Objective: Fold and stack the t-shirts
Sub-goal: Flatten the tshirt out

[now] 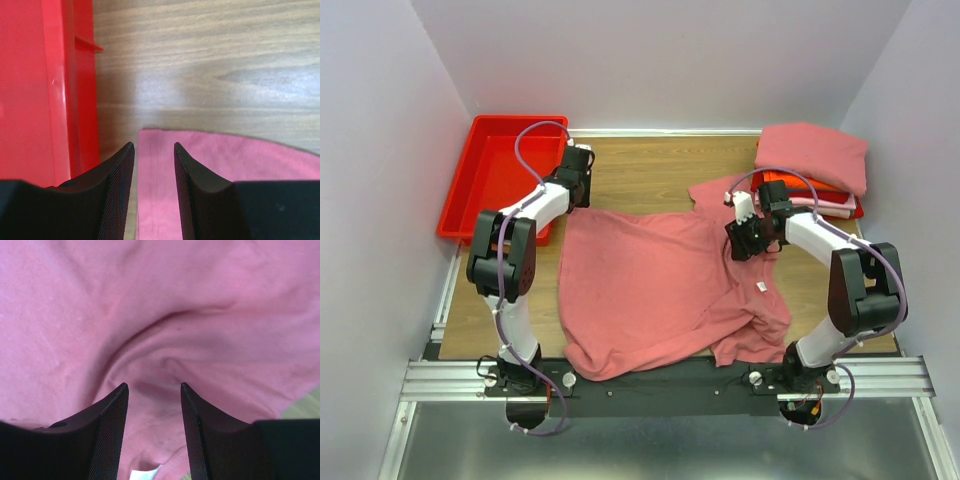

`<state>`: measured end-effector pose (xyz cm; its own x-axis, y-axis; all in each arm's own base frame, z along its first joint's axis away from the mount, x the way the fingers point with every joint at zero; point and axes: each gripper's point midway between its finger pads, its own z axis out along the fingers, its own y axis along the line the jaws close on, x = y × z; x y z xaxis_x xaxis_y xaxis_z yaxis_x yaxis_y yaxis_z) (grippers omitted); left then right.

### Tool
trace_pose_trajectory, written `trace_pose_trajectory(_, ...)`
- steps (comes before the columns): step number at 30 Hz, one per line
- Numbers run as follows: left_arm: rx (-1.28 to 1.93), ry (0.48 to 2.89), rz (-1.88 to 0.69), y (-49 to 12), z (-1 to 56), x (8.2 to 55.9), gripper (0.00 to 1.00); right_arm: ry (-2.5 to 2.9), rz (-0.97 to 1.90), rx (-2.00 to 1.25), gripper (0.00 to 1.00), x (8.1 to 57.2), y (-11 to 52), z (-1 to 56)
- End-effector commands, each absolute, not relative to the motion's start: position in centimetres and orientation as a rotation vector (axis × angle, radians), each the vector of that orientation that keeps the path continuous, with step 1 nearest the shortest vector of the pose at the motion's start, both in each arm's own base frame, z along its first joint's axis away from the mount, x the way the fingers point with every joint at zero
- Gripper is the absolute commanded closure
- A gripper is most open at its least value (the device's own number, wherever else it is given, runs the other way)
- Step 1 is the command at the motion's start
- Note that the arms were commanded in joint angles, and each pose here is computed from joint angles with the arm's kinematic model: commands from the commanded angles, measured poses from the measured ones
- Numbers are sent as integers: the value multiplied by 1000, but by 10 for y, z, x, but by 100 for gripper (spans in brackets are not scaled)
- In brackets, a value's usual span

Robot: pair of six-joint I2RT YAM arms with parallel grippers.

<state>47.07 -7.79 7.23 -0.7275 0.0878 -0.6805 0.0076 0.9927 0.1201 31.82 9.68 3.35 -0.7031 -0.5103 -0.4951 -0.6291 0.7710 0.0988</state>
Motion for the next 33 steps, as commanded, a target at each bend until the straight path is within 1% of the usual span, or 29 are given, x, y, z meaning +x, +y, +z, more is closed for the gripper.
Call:
trace_pose_trajectory(1, 83, 2453, 163, -73, 53, 469, 55, 2500, 389, -866, 46, 313, 93, 40)
trace_pose_trajectory(13, 69, 2515, 199, -59, 31, 460, 52, 2469, 437, -791, 45, 315, 82, 52)
trace_pose_trajectory(23, 131, 2609, 111, -72, 0, 450, 52, 2463, 455, -776, 45, 314, 80, 54)
trace_pose_trajectory(26, 137, 2630, 96, -74, -6, 447, 59, 2447, 458, -777, 45, 315, 80, 58)
trace_pose_trajectory(27, 137, 2631, 96, -74, -7, 447, 64, 2441, 463, -784, 45, 315, 81, 59)
trace_pose_trajectory(28, 139, 2630, 97, -74, -6, 446, 72, 2421, 478, -789, 45, 317, 84, 63)
trace_pose_trajectory(29, 138, 2626, 98, -73, -5, 447, 78, 2408, 491, -794, 45, 318, 86, 66)
trace_pose_trajectory(30, 137, 2623, 97, -74, -4, 447, 86, 2398, 505, -795, 45, 320, 88, 69)
trace_pose_trajectory(32, 139, 2619, 95, -74, -2, 448, 98, 2363, 533, -803, 45, 325, 93, 79)
trace_pose_trajectory(33, 137, 2619, 97, -73, -2, 447, 100, 2360, 542, -807, 45, 325, 95, 80)
